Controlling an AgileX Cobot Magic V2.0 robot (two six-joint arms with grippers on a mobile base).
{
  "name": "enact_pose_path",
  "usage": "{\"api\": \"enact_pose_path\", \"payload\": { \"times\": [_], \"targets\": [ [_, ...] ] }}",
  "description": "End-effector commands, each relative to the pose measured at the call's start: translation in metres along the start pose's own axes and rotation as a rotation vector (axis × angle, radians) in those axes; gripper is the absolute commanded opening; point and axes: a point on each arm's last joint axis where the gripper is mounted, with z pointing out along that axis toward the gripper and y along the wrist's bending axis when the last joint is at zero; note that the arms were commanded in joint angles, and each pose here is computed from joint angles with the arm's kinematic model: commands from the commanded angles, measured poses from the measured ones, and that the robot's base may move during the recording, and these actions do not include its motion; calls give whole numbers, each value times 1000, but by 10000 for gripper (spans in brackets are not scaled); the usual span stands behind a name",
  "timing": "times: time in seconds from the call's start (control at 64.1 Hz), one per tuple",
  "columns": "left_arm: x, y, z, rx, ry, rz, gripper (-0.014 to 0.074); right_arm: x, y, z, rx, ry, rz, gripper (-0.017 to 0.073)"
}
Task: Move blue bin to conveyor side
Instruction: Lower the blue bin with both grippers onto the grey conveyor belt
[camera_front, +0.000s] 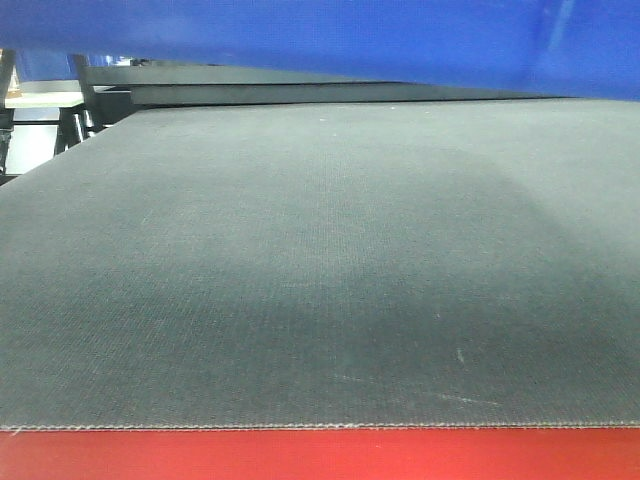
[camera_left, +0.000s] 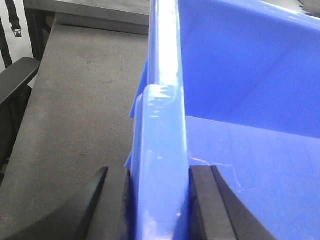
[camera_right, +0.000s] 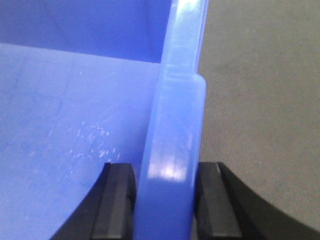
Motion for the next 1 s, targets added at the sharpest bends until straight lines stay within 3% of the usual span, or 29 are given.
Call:
{"api": "enact_pose_path", "payload": {
  "times": [0.0, 0.281, 0.483, 0.78, 0.982],
  "targets": [
    [-17, -1, -12, 10, -180, 16, -20, -11, -2, -12, 15, -150, -46, -79],
    [-17, -1, -12, 12, -178, 13, -20, -18, -1, -13, 3, -225, -47, -79],
    [-9, 0, -10, -2, -85, 10, -20, -18, 0, -10, -1, -211, -45, -79],
    [23, 6, 26, -30, 89, 4, -20, -20, 1, 36, 15, -92, -49, -79],
    [51, 12, 56, -33, 104, 4, -20, 1, 0, 74, 12, -74, -57, -79]
  ]
}}
